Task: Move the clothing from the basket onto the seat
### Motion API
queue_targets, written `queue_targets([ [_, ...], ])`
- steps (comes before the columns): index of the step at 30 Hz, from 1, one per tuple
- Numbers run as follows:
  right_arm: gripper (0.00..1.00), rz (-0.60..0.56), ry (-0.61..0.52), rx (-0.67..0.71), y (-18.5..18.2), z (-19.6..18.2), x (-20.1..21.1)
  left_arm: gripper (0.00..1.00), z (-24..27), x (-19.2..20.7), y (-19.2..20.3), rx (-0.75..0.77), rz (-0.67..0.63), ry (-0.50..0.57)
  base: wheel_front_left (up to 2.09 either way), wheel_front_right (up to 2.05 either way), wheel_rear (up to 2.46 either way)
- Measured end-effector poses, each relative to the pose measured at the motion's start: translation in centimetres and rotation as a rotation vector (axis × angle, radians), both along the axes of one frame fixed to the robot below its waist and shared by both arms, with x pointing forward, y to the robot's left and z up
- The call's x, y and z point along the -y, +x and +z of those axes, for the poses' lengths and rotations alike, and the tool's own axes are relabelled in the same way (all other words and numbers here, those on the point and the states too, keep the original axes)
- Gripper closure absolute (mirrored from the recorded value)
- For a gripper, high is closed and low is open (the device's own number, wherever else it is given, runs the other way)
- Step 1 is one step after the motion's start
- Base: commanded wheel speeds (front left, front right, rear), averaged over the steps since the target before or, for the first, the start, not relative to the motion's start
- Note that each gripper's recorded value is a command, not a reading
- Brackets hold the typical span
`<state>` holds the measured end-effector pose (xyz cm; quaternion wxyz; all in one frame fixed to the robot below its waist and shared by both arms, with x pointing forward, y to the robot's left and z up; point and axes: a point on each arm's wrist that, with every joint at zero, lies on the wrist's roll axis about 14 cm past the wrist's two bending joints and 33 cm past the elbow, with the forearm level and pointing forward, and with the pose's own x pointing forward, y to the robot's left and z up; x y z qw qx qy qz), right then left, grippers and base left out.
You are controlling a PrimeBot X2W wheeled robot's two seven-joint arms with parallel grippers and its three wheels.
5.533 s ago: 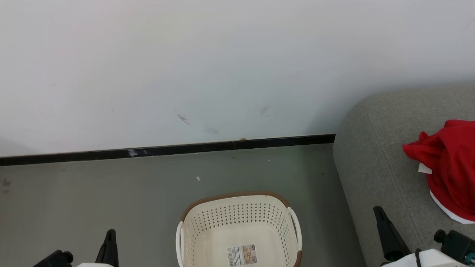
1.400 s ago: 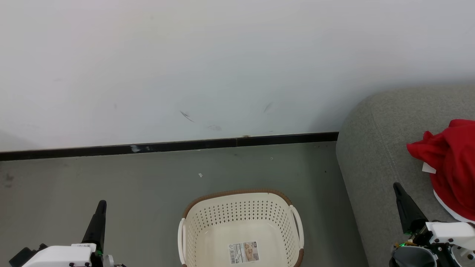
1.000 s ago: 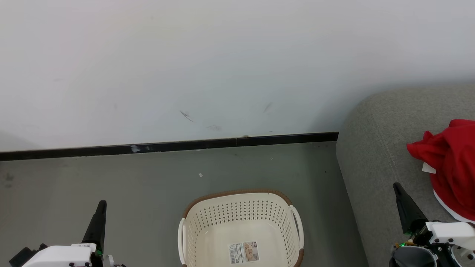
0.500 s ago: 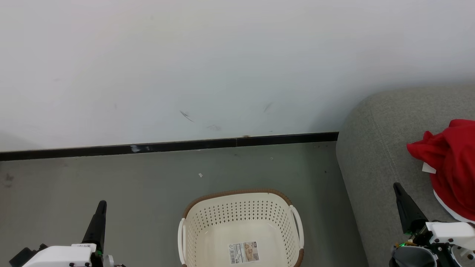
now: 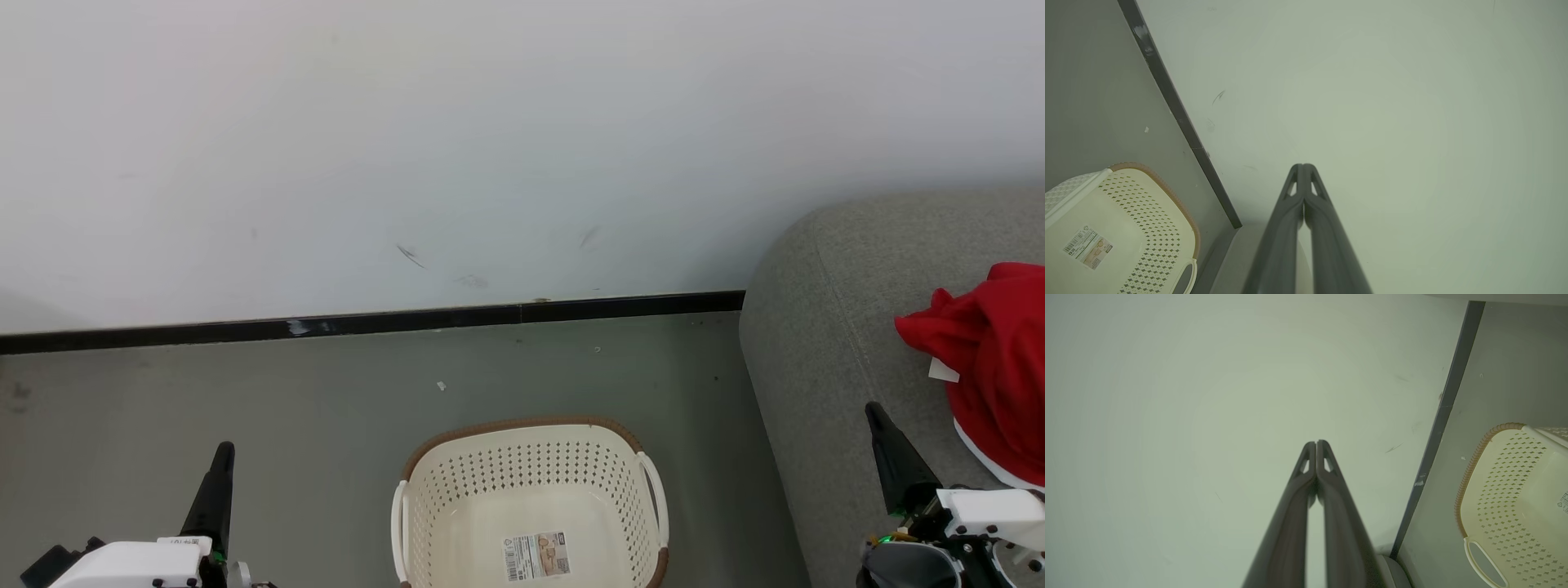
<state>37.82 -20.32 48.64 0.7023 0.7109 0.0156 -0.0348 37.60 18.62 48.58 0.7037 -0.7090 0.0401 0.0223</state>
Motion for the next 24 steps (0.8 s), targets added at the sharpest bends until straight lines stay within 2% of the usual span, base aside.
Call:
queue_targets([
  [24, 1.0, 0.0, 0.0, 0.0, 0.0, 0.0, 0.01, 1.0, -0.01, -0.01, 0.01, 0.0, 0.0, 0.0, 0.0, 0.0, 0.0],
])
